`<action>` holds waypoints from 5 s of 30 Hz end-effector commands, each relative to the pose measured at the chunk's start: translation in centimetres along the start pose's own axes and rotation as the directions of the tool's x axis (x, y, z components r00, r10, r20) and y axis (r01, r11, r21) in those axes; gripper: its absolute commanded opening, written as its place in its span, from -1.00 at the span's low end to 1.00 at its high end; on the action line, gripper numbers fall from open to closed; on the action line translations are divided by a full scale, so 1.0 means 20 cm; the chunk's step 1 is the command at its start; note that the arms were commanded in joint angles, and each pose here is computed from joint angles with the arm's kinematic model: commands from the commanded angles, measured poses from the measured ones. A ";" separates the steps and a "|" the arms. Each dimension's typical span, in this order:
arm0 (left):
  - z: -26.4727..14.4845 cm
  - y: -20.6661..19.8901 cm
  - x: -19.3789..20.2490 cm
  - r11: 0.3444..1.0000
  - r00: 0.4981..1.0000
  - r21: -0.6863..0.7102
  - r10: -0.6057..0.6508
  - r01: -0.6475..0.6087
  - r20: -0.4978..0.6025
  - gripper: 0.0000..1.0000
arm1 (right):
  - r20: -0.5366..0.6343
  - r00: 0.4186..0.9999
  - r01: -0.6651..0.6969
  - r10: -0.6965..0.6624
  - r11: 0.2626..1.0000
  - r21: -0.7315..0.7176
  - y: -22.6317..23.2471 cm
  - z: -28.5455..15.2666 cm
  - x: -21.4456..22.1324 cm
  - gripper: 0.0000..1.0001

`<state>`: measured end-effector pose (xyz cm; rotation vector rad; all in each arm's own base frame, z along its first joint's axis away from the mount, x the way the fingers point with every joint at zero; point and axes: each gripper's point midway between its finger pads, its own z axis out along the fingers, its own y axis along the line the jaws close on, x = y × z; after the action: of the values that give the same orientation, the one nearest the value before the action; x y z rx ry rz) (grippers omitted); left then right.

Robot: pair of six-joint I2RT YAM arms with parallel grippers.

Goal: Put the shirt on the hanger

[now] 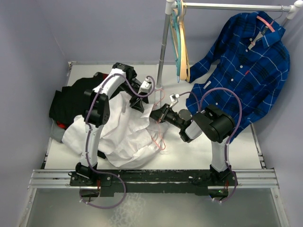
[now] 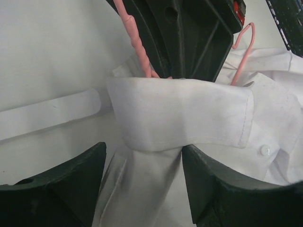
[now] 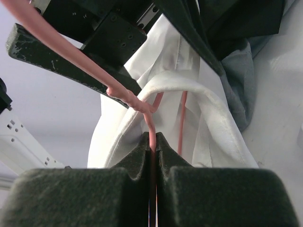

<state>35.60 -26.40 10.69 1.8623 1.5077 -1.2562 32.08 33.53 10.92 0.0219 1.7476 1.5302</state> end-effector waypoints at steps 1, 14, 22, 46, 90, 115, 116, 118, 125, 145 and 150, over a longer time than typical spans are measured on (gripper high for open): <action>0.01 -0.04 -0.03 1.000 1.000 0.017 0.000 0.001 -0.019 0.22 | 0.151 0.978 0.178 -0.145 0.955 -0.237 0.29 0.00 -0.17 -1.00; -0.02 -0.11 -0.20 0.985 0.985 0.006 0.172 -0.172 0.012 -1.00 | 0.071 0.971 0.240 -0.230 0.947 -0.213 0.29 -0.02 -0.14 -0.57; -0.04 -0.18 -0.24 0.981 0.981 0.003 0.195 -0.196 0.012 -1.00 | 0.005 0.920 0.393 -0.393 0.920 0.009 0.25 -0.16 -0.19 1.00; -0.33 -0.75 -0.81 0.845 0.855 -0.163 0.518 -0.509 0.019 -1.00 | 0.021 0.973 0.201 -0.230 0.890 0.410 0.38 -0.77 -0.27 0.55; -0.36 -0.78 -0.83 0.832 0.847 -0.177 0.531 -0.526 -0.020 -1.00 | -0.074 0.966 0.257 -0.247 0.903 0.344 0.39 -0.53 -0.20 0.08; -0.43 -0.76 -0.95 0.774 0.799 -0.222 0.600 -0.593 -0.043 -1.00 | -0.270 0.940 0.227 -0.207 0.973 0.046 0.52 -0.43 0.06 -0.34; -0.44 -0.76 -0.96 0.771 0.797 -0.225 0.603 -0.596 -0.045 -1.00 | -0.286 0.938 0.218 -0.195 0.974 0.053 0.49 -0.43 0.08 -0.36; -0.44 -0.75 -0.97 0.765 0.792 -0.229 0.608 -0.602 -0.054 -1.00 | -0.320 0.933 0.193 -0.168 0.980 0.047 0.47 -0.44 0.14 -0.35; -0.47 -0.73 -0.99 0.751 0.784 -0.247 0.616 -0.613 -0.075 -1.00 | -0.345 0.934 0.129 -0.097 0.989 0.070 0.43 -0.53 0.25 -0.20; -0.47 -0.64 -0.99 0.738 0.779 -0.269 0.621 -0.619 -0.086 -1.00 | -0.378 0.926 0.027 -0.003 0.998 0.058 0.57 -0.60 0.44 0.34; -0.47 -0.63 -0.99 0.738 0.779 -0.272 0.621 -0.618 -0.088 -1.00 | -0.364 0.931 0.032 0.002 0.995 0.090 0.54 -0.61 0.44 -0.07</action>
<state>26.93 -25.15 32.86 1.9481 0.9241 -0.7106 13.39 30.62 13.78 -0.2842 2.1546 1.5188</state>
